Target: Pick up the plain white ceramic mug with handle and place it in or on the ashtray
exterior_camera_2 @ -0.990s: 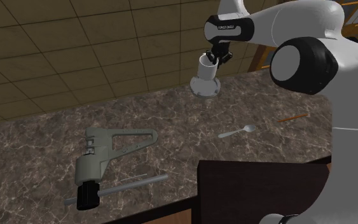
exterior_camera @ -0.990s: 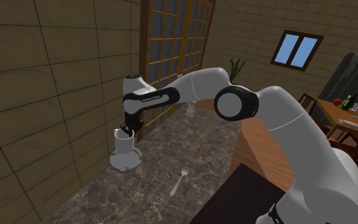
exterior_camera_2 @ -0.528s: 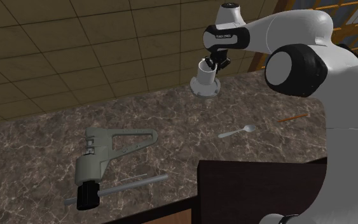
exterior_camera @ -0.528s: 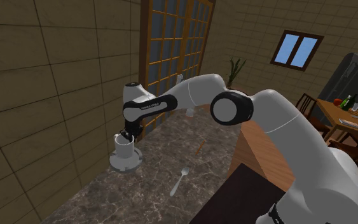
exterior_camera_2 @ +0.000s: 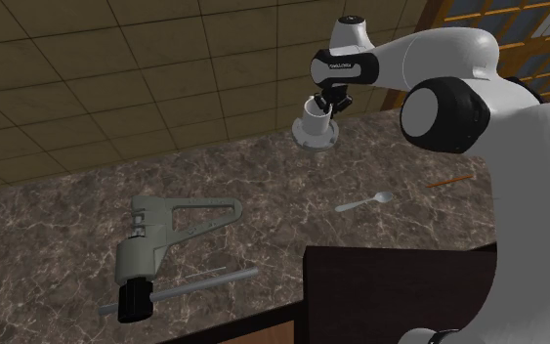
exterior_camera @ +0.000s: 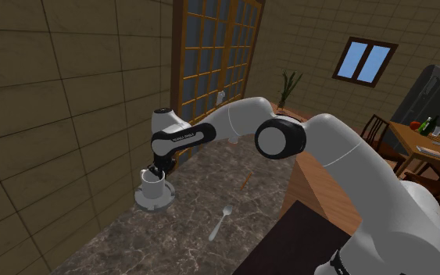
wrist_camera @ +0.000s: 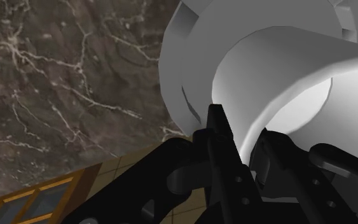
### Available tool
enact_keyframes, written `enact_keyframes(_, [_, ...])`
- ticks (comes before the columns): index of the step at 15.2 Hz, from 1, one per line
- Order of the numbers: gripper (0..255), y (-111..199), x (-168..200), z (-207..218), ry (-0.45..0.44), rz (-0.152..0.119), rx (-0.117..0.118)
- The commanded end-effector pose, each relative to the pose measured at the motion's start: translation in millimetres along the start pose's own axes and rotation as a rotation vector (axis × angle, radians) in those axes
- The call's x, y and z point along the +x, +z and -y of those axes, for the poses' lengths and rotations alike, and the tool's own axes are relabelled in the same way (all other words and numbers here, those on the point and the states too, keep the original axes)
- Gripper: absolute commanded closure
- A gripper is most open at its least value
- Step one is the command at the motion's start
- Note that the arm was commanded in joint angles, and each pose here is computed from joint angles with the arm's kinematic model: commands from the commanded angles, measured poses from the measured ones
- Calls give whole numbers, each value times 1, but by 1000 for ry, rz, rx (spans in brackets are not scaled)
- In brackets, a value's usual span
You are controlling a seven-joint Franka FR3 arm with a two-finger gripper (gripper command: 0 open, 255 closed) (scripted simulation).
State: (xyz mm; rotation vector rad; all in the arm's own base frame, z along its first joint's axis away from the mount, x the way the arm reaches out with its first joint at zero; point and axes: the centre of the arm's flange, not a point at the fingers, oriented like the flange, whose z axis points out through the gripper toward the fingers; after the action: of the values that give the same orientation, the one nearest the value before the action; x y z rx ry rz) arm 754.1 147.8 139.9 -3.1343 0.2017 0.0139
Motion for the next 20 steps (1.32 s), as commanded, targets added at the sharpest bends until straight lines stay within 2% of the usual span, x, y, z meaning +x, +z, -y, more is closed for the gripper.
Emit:
enact_keyframes(1, [255, 0, 0, 0, 0, -1, 0])
enact_keyframes(4, [255, 0, 0, 0, 0, -1, 0])
enact_keyframes(5, [0, 0, 0, 0, 0, -1, 0])
enact_keyframes(10, [0, 0, 0, 0, 0, -1, 0])
enact_keyframes(14, [0, -50, 0, 0, 0, -1, 0])
enact_keyframes(20, [0, -50, 0, 0, 0, -1, 0])
